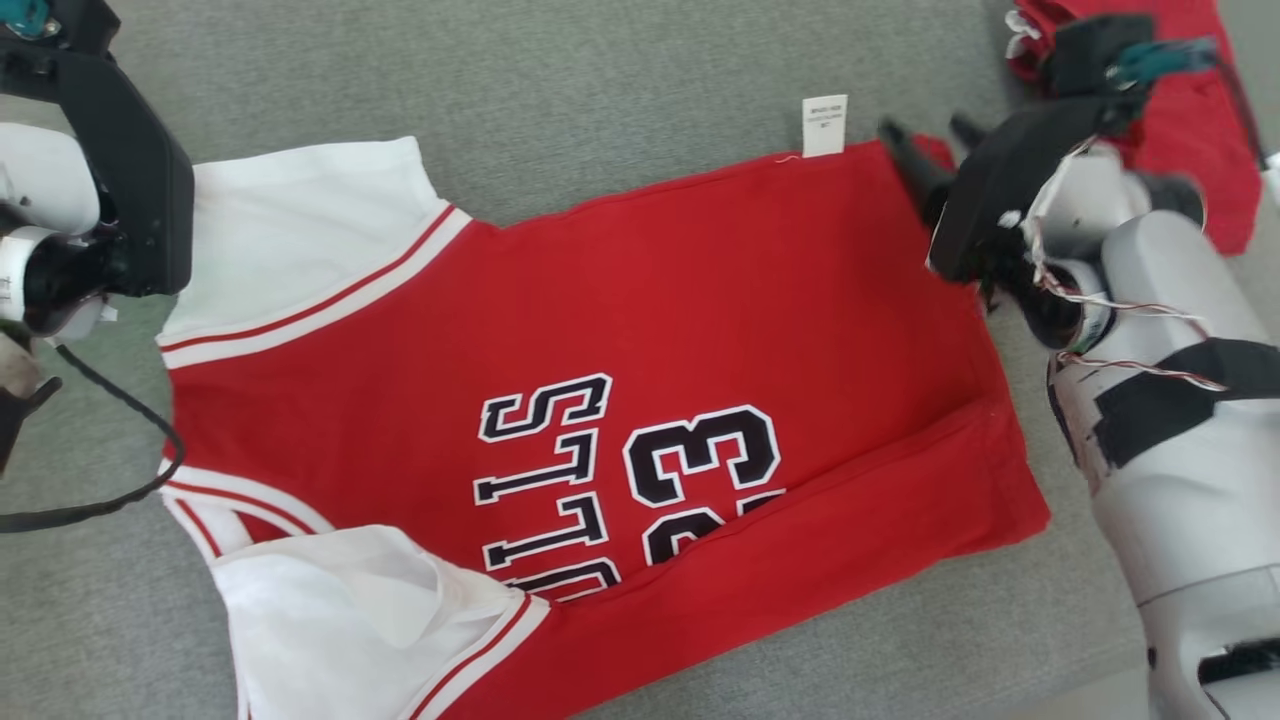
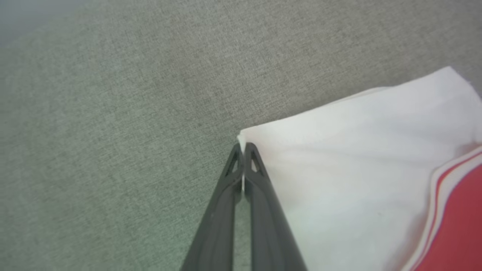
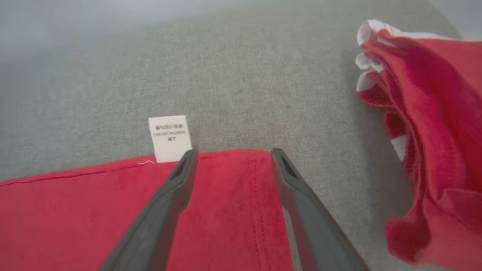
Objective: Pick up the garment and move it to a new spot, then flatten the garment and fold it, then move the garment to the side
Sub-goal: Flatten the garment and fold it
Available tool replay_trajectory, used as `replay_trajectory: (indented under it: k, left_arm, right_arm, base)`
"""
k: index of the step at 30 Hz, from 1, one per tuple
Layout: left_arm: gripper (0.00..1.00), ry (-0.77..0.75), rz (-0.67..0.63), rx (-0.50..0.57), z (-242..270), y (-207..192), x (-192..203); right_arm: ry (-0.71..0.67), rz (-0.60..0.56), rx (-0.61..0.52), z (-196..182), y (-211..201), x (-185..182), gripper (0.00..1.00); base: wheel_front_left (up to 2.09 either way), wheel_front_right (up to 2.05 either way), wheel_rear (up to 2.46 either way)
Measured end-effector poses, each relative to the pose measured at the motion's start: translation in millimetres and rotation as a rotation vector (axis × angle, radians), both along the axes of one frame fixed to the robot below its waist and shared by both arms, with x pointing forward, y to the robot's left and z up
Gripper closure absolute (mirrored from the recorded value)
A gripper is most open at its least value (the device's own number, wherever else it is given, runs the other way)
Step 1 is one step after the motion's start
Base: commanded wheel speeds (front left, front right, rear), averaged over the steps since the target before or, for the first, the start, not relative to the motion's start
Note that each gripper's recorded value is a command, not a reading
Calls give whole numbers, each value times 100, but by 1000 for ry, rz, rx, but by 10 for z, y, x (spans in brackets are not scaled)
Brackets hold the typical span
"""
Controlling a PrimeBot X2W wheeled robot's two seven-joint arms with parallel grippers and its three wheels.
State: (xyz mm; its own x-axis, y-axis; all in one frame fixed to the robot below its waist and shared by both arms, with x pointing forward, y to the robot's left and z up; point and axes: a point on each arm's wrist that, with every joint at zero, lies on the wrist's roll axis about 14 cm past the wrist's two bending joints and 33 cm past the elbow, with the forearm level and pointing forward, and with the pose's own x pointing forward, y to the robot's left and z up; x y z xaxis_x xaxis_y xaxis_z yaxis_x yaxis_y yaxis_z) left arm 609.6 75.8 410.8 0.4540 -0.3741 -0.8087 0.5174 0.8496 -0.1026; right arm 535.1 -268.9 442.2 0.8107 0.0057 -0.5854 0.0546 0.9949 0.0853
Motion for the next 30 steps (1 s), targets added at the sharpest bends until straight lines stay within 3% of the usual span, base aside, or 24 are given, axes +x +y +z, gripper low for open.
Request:
replay_trajectory:
  k: [4, 9, 16, 24, 27, 28, 30]
  left_arm:
    - [100, -2, 10, -3, 26, 47, -14]
    - [100, 3, 16, 3, -5, 106, -9]
    - [100, 4, 16, 12, -21, 145, 8]
    - [100, 5, 15, 21, -25, 178, 0]
    - [100, 4, 11, 24, -25, 184, 3]
    - [100, 3, 10, 24, -23, 187, 6]
    - [100, 4, 13, 28, -28, 205, 6]
  right_arm:
    - [108, -16, 17, -258, 52, -79, 0]
    - [127, -31, 28, -389, 76, -104, 0]
    - [78, -34, -28, -284, 5, 81, 0]
    - [145, -59, -46, -401, -48, 76, 0]
    - [155, -53, -63, -408, -37, 114, 23]
    - [157, -51, -69, -406, -36, 128, 55]
    - [171, -49, -72, -419, -23, 140, 59]
  base:
    - [0, 0, 0]
    - [0, 0, 0]
    - [0, 0, 0]
    - [0, 0, 0]
    - [0, 0, 0]
    - [0, 0, 0]
    - [0, 0, 0]
